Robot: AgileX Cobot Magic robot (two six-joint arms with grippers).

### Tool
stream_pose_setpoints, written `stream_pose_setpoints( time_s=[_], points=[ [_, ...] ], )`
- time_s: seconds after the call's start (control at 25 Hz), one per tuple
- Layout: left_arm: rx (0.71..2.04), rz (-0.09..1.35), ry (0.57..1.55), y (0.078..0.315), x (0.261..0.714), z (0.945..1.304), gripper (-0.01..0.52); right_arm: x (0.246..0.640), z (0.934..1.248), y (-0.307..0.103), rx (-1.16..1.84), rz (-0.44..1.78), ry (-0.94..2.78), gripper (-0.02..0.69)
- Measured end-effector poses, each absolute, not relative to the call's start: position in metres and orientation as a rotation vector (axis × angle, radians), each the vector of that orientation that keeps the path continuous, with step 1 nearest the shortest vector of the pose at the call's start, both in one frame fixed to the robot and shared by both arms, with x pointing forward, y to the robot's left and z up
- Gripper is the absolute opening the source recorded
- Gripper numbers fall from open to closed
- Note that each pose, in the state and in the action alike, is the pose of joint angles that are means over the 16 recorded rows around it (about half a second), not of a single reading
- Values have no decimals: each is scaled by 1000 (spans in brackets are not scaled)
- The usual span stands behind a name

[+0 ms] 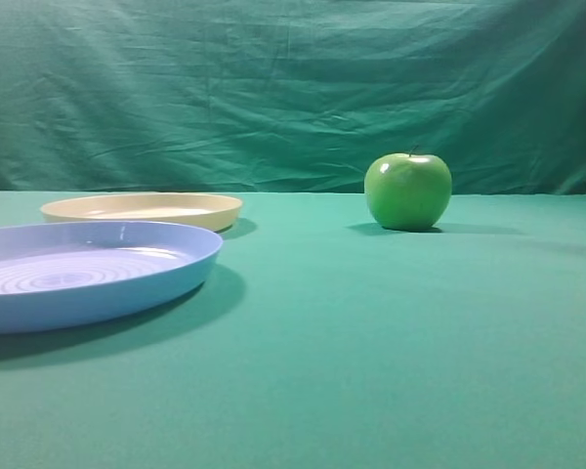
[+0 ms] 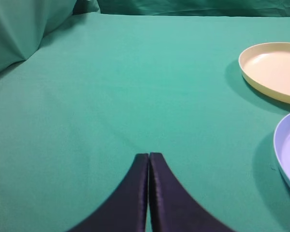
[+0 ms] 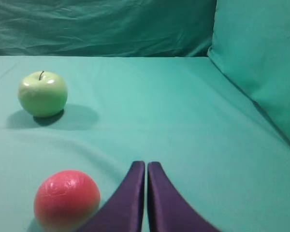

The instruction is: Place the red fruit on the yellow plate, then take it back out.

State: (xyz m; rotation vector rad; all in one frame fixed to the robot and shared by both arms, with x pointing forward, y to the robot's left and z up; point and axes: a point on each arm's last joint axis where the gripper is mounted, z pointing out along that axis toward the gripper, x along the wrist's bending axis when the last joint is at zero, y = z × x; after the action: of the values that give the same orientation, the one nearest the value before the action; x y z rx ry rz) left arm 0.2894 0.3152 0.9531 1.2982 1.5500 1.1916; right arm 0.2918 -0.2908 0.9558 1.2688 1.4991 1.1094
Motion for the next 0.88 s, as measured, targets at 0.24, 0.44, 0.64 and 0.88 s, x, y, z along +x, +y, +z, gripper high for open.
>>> stream_pose_setpoints(
  time_s=[0.24,0.44,0.64,0.88],
  points=[
    [1298,1192,1550,315,289,953,0,291,948,-291,1293,1080,1545,0],
    [1298,1192,1550,315,289,953,0,290,946,-290,1301,1063,1571,0],
    [1298,1192,1550,315,289,953,0,290,946,-290,1296,1055,1581,0],
    [1298,1192,1550,315,289,953,0,290,946,-290,1285,1047,1587,0]
  ],
)
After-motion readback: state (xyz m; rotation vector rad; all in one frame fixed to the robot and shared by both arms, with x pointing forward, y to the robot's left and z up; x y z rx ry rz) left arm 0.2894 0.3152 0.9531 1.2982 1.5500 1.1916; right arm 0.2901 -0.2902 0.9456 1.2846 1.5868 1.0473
